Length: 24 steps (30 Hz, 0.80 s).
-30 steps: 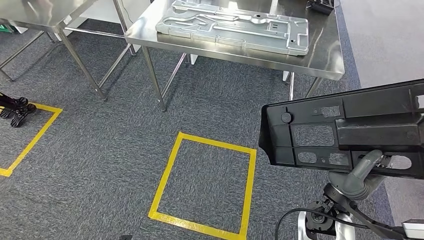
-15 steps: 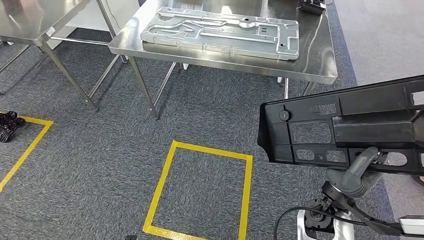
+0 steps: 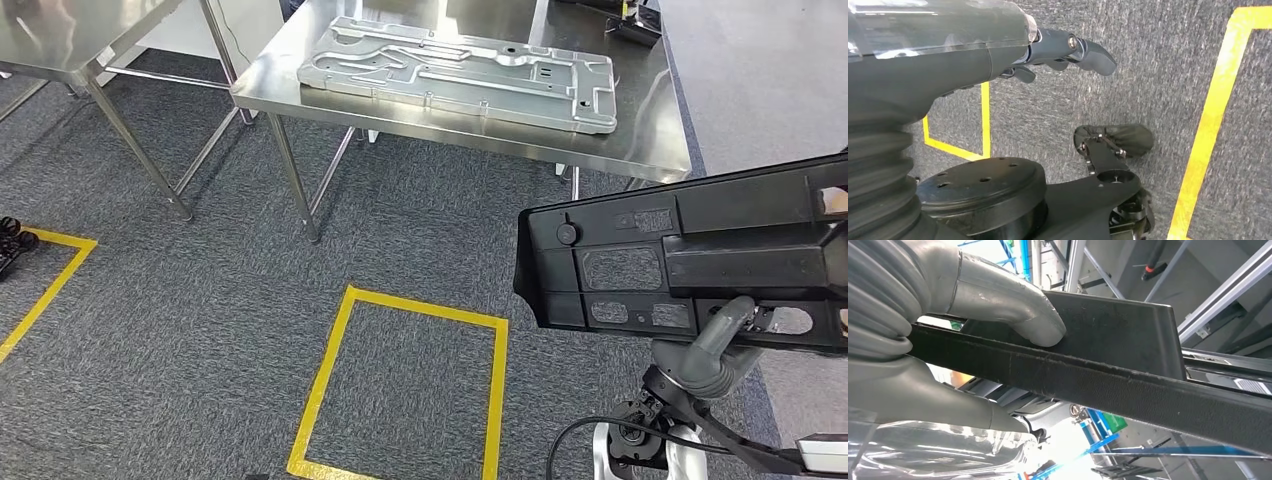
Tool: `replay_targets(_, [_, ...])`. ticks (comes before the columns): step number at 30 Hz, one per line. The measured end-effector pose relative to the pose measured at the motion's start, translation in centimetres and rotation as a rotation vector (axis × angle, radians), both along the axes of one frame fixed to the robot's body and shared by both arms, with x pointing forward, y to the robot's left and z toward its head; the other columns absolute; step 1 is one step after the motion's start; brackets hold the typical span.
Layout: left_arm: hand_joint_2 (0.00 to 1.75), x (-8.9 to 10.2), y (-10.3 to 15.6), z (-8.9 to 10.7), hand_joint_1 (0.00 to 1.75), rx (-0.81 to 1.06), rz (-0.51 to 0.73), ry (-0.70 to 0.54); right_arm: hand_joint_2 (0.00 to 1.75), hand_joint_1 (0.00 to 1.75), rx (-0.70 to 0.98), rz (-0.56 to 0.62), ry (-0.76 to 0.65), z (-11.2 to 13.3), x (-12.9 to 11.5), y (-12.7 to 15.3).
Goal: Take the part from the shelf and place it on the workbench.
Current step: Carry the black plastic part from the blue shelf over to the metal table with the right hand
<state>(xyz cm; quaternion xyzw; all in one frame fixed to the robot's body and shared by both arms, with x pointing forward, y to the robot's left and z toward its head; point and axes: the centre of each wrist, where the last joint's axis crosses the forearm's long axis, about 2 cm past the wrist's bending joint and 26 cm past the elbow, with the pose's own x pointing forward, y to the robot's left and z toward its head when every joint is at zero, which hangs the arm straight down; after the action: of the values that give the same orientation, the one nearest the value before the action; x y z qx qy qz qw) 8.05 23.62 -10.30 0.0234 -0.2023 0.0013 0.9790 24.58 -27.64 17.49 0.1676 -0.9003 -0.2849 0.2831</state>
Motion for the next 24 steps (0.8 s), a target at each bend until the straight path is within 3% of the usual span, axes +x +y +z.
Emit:
replay_targets(17, [1.75,-0.2,-0.3,0.0,0.00,0.005,-0.026,0.021,1.75,1.75,-0.019,-0.041,0.043,-0.5,-1.1,0.1])
replay_targets(24, [1.75,-0.5,0.2,-0.1,0.00,0.036,0.003,0.015,1.75,1.75,-0.006,-0.010,0.032,-0.6,-0.6,0.3])
